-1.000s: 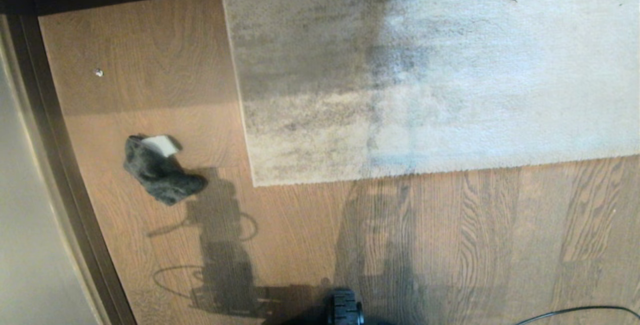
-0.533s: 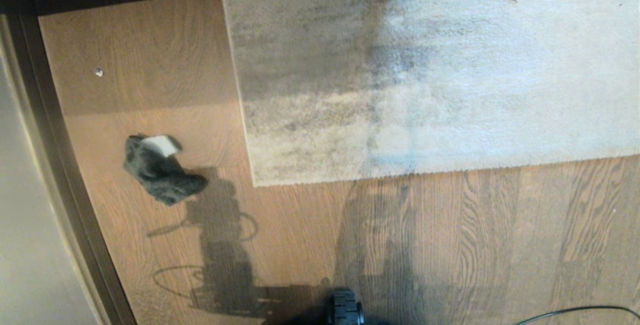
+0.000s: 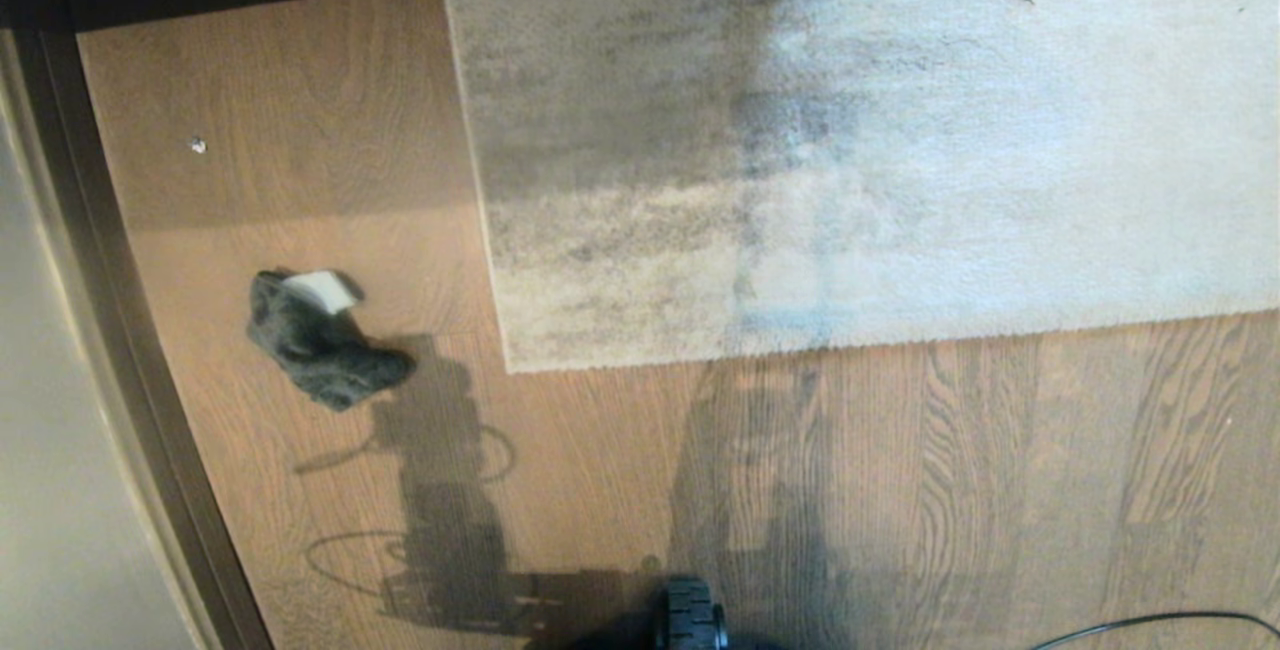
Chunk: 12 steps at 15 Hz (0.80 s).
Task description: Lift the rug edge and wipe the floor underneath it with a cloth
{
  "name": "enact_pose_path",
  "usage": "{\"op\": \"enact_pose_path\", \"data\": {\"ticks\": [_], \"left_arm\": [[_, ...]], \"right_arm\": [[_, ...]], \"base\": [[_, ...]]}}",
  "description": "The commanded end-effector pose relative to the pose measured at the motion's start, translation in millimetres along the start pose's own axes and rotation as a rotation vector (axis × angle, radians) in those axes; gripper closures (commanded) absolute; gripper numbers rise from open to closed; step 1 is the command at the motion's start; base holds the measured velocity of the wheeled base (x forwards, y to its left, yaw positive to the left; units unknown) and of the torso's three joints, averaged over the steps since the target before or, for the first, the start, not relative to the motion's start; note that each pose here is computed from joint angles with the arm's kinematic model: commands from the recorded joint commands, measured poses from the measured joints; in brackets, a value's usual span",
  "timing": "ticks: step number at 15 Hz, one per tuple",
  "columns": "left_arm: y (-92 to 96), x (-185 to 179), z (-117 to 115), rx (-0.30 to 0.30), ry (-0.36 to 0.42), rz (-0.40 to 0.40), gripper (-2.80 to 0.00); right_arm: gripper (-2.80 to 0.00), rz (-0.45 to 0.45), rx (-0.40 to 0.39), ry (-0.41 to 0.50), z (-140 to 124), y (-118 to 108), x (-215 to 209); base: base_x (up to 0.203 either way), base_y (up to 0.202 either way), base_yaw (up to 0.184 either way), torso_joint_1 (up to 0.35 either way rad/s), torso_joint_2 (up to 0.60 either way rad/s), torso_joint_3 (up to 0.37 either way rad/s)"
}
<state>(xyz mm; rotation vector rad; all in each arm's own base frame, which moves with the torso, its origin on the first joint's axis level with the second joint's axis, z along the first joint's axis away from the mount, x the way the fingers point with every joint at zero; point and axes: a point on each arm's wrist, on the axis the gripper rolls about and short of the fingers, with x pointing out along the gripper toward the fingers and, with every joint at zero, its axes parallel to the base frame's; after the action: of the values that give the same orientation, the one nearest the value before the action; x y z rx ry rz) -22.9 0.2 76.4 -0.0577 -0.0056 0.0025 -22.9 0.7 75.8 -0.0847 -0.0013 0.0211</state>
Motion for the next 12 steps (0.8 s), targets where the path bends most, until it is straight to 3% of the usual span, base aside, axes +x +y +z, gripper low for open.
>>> {"op": "enact_pose_path", "data": {"ticks": [1,12], "left_arm": [[0.0,0.0,0.1,-0.003,-0.002,0.002,0.00],[0.0,0.0,0.5,-0.013,-0.005,0.003,0.00]], "right_arm": [[0.00,0.000,0.000,0.002,0.0,0.0,0.1],[0.00,0.000,0.000,0.002,0.0,0.0,0.1]], "base": [[0.000,0.000,0.000,0.000,0.00,0.000],[0.000,0.000,0.000,0.000,0.00,0.012]]}}
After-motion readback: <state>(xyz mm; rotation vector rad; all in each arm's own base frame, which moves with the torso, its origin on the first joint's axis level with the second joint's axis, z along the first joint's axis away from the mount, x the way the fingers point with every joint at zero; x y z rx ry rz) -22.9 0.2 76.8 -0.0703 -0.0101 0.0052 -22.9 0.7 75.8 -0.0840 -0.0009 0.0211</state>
